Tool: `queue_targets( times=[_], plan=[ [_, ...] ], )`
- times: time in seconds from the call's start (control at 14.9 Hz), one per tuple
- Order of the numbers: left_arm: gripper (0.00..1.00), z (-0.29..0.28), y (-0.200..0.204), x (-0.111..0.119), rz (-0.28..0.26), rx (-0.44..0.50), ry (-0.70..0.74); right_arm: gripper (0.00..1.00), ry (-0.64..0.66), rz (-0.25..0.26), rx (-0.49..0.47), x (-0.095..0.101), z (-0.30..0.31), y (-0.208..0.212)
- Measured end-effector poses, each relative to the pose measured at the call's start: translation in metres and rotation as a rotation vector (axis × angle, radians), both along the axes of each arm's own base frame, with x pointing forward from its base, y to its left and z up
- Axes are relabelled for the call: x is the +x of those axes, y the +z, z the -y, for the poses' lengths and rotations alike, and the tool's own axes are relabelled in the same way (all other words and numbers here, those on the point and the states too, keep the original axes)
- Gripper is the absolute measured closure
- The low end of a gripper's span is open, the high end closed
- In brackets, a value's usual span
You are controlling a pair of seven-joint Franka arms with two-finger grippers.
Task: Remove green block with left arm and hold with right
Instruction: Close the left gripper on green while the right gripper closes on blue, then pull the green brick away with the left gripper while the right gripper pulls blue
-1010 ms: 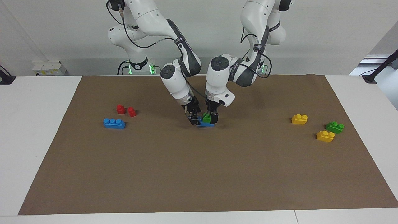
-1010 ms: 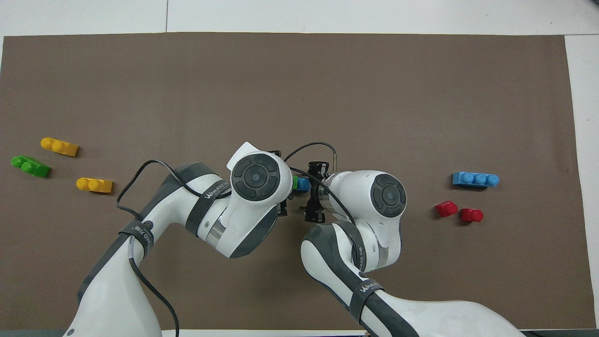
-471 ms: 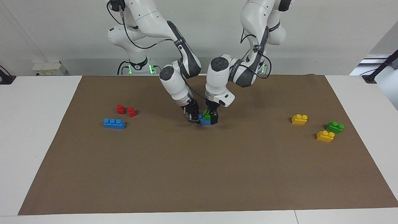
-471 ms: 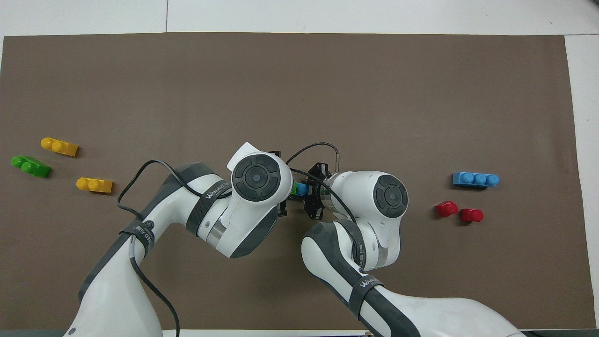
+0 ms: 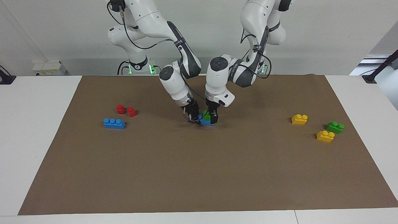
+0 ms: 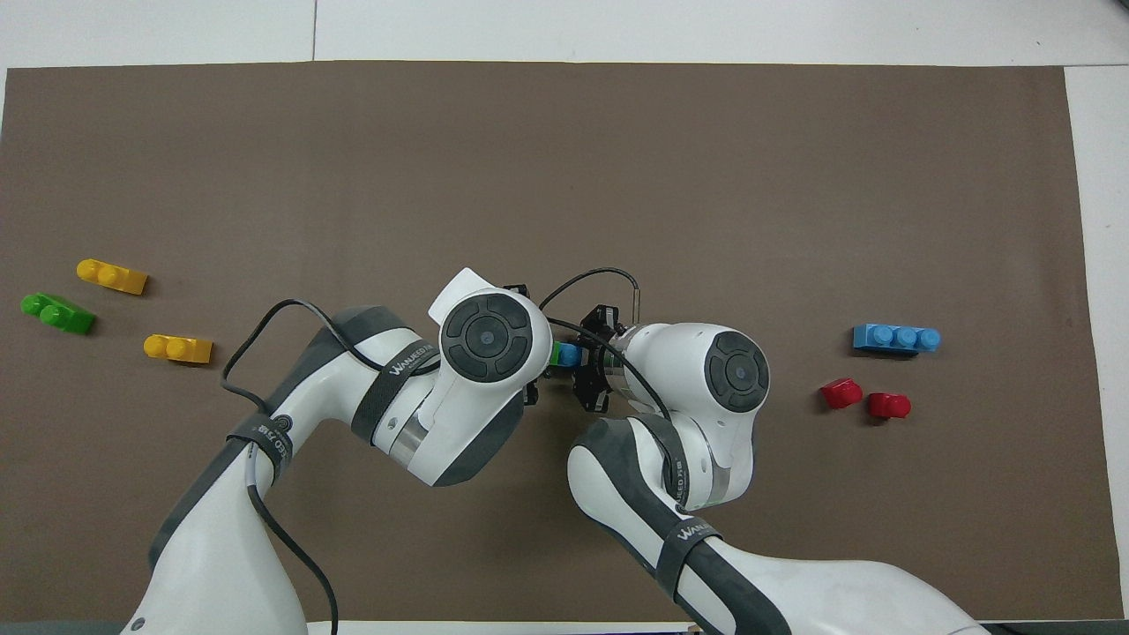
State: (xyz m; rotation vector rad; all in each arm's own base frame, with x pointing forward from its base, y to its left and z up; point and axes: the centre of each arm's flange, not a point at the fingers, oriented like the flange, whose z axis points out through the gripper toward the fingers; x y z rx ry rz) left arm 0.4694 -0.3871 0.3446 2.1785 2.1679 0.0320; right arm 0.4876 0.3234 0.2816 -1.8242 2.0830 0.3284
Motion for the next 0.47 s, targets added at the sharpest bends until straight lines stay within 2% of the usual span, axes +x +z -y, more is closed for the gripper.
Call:
queue_targets(
  times=[0.2,0.27,0.47],
  plan=[
    [0.59,0.0020,-0.0009,-0.0025,0.003,0.008,-0.024,0.65,-0.005,0.010,-0.001,0.0017,0.0015,-0.0001],
    [0.64,0.0025,-0.0009,-0.0030,0.006,0.013,-0.053,0.65,0.008,0.015,-0.002,0.0018,0.0015,-0.0001],
    [0.64,0.0025,-0.0009,-0.0031,0.007,0.014,-0.077,0.65,0.010,0.017,-0.003,0.0019,0.0015,-0.0001]
  ],
)
